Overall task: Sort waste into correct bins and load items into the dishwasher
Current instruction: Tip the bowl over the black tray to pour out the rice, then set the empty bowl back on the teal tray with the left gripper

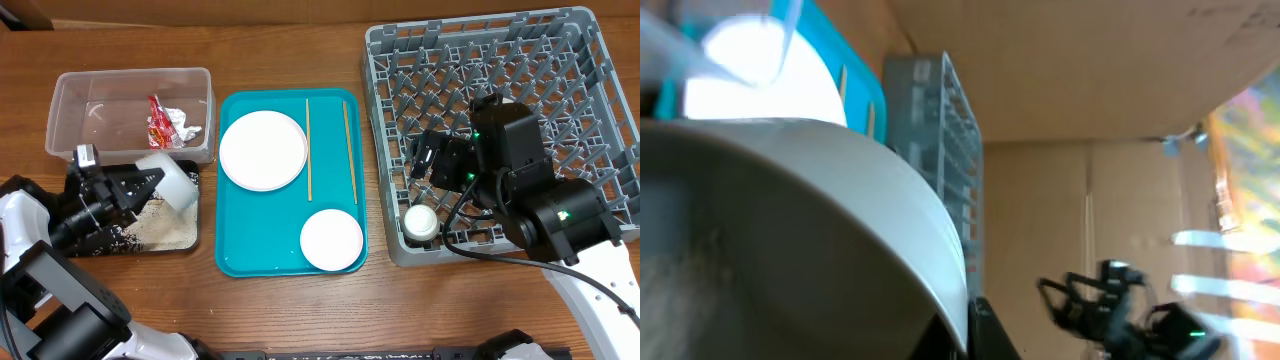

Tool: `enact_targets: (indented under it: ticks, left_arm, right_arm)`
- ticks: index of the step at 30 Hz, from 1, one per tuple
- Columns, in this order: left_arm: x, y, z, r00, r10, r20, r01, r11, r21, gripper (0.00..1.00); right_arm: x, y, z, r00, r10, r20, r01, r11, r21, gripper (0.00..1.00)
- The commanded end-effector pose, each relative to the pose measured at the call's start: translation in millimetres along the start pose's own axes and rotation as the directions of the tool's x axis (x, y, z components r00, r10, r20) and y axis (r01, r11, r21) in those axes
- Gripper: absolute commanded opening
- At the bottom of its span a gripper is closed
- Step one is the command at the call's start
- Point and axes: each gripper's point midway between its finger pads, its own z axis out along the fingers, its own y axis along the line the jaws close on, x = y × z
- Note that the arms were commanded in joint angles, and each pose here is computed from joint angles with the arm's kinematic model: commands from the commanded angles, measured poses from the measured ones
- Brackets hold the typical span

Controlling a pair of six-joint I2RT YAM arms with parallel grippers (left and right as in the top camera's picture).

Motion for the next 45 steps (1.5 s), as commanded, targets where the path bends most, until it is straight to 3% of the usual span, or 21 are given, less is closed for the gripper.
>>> enact_targets:
  ticks: [1,4,7,10,21,24,26,30,31,33,35,40,45]
  left_arm:
    - [-15,-11,-7,0.988,0.120,0.092,-0.127,0.990,0.068,0.04]
    - [-14,-16,-6,0.959,0.263,0.106,-0.270,0.961,0.063,0.04]
    - [-16,-12,-9,0.976,0.189,0.106,-0.197,0.978,0.064,0.04]
    - [-13,-10,-6,0.964,0.250,0.088,-0.255,0.966,0.048,0.04]
    - [12,-12,1,0.997,0.081,-0.017,-0.081,0.996,0.023,0.04]
    - [19,-17,7,0.994,0.091,-0.056,-0.090,0.996,0.020,0.04]
    - [13,-15,7,0.989,0.143,-0.047,-0.143,0.990,0.014,0.04]
    - [-2,-1,5,0.994,0.101,-0.032,-0.102,0.994,-0.038,0.04]
    - [-5,5,5,0.995,0.090,-0.040,-0.093,0.993,-0.070,0.04]
    - [-6,22,2,0.997,-0.059,-0.049,0.049,0.982,-0.181,0.04]
    - [1,24,5,0.993,-0.075,-0.086,0.053,0.971,-0.234,0.04]
    - [24,17,19,0.982,-0.047,-0.183,-0.027,0.923,-0.383,0.04]
    - [33,10,25,0.980,0.040,-0.193,-0.155,0.761,-0.630,0.04]
  right_arm:
    - [-5,2,-3,1.000,-0.002,0.018,0.002,1.000,-0.002,1.00]
    - [-5,2,-3,1.000,-0.002,0.018,0.002,1.000,-0.002,1.00]
    - [-5,2,-3,1.000,-0.002,0.018,0.002,1.000,-0.002,1.00]
    - [-5,2,-3,1.000,-0.002,0.018,0.002,1.000,-0.002,1.00]
    - [-5,2,-3,1.000,-0.002,0.018,0.002,1.000,-0.002,1.00]
    - [-5,2,-3,1.000,-0.002,0.018,0.002,1.000,-0.002,1.00]
    - [-5,2,-3,1.000,-0.002,0.018,0.002,1.000,-0.003,1.00]
    - [-5,2,-3,1.000,-0.002,0.018,0.002,1.000,-0.002,1.00]
    - [-5,2,-3,1.000,-0.002,0.018,0.002,1.000,-0.002,1.00]
    - [-5,2,-3,1.000,-0.002,0.018,0.002,1.000,-0.002,1.00]
    - [-5,2,-3,1.000,-0.002,0.018,0.002,1.000,-0.002,1.00]
    - [-5,2,-3,1.000,-0.002,0.018,0.002,1.000,-0.002,1.00]
    - [-5,2,-3,1.000,-0.002,0.018,0.002,1.000,-0.002,1.00]
